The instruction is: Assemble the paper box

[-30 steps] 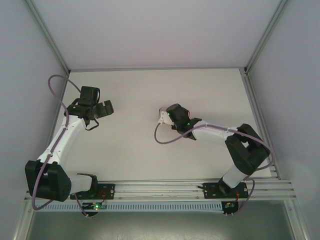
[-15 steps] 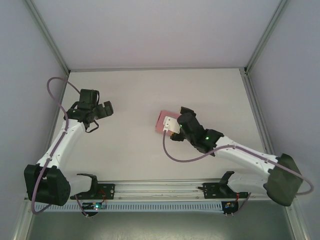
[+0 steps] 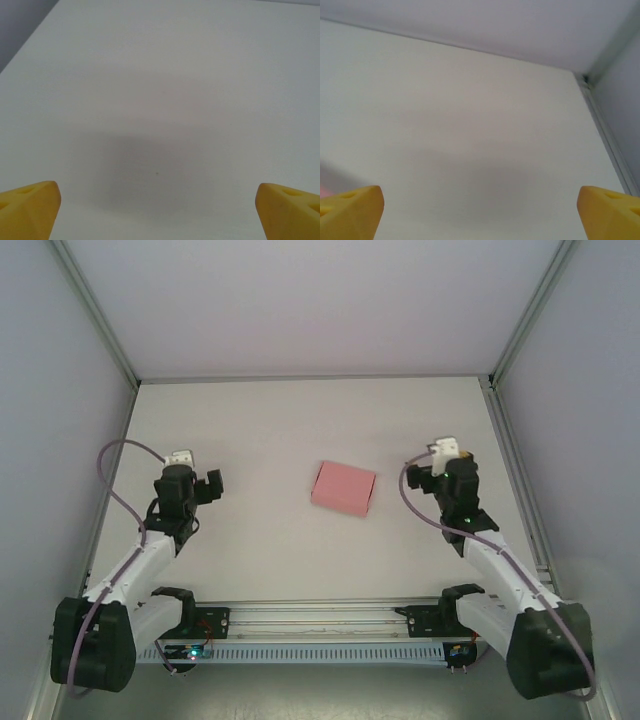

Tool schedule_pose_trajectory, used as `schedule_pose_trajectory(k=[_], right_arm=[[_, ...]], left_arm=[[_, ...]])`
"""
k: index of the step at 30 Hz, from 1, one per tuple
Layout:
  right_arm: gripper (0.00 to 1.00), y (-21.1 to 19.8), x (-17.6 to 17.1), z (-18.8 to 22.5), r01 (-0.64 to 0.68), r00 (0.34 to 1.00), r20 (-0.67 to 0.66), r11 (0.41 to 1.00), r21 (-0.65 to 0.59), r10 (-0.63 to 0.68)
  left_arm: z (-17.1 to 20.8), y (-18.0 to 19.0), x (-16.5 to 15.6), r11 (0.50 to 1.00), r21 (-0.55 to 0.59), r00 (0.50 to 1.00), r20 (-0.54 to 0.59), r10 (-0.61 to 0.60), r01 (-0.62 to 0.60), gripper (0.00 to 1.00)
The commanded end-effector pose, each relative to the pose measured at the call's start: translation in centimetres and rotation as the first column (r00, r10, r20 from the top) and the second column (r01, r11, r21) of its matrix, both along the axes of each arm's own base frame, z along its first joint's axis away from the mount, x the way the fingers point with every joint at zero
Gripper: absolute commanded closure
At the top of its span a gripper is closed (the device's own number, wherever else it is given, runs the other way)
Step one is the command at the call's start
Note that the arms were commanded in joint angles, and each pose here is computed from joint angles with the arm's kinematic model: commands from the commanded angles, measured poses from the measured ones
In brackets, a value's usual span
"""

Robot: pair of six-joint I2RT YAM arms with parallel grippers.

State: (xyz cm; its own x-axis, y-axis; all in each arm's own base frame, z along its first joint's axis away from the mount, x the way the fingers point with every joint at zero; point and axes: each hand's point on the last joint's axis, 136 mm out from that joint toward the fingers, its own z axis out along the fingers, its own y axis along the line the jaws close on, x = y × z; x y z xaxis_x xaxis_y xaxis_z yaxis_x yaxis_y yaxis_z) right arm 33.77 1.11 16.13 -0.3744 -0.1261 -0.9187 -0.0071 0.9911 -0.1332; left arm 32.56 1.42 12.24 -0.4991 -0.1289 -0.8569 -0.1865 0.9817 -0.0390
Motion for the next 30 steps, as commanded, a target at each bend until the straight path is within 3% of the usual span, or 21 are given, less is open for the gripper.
schedule_pose_trajectory(k=[1, 4, 13, 17, 18, 20, 22, 30], right_arm=[[0.02, -1.6, 0.5, 2.4, 0.039, 0.979, 0.193, 0.988, 0.149, -0.068], [0.02, -2.3, 0.3, 1.2, 0.042, 0.971, 0.232, 0.995, 0.086, -0.061], [0.02, -3.3, 2.1, -1.8, 0.039, 0.961, 0.26, 0.977, 0.209, -0.094], [0.02, -1.6, 3.6, -3.8, -0.063, 0.967, 0.253, 0.977, 0.204, 0.009], [0.02, -1.3, 4.2, -3.7, -0.085, 0.965, 0.26, 0.972, 0.219, 0.026], [0.02, -1.1, 4.9, -4.7, -0.07, 0.988, 0.145, 0.98, 0.185, 0.044], [0.02, -1.0, 5.4, -4.5, -0.03, 0.986, 0.169, 0.988, 0.154, 0.004], [0.02, -1.3, 5.4, -4.7, -0.007, 0.989, 0.148, 0.989, 0.147, -0.015]], left_arm=[[4.2, 1.5, 2.0, 0.997, 0.074, 0.972, 0.236, 0.019, -0.037, 0.0], [2.3, 1.5, 2.3, 0.999, 0.046, 0.977, 0.215, 0.017, -0.027, 0.0], [-0.7, 1.1, 5.0, 0.999, 0.026, 0.975, 0.222, -0.029, 0.024, 0.0], [-3.3, 1.0, 6.5, 0.998, 0.015, 0.972, 0.229, -0.055, 0.053, 0.0], [-2.7, 0.1, 6.9, 0.994, 0.022, 0.96, 0.258, -0.109, 0.107, 0.0], [-3.6, 0.3, 6.8, 0.995, 0.003, 0.982, 0.162, -0.097, 0.098, 0.0], [-3.4, -0.5, 7.2, 0.989, 0.014, 0.97, 0.193, -0.147, 0.147, 0.0], [-3.6, -0.7, 7.2, 0.988, 0.014, 0.975, 0.158, -0.157, 0.157, 0.0]])
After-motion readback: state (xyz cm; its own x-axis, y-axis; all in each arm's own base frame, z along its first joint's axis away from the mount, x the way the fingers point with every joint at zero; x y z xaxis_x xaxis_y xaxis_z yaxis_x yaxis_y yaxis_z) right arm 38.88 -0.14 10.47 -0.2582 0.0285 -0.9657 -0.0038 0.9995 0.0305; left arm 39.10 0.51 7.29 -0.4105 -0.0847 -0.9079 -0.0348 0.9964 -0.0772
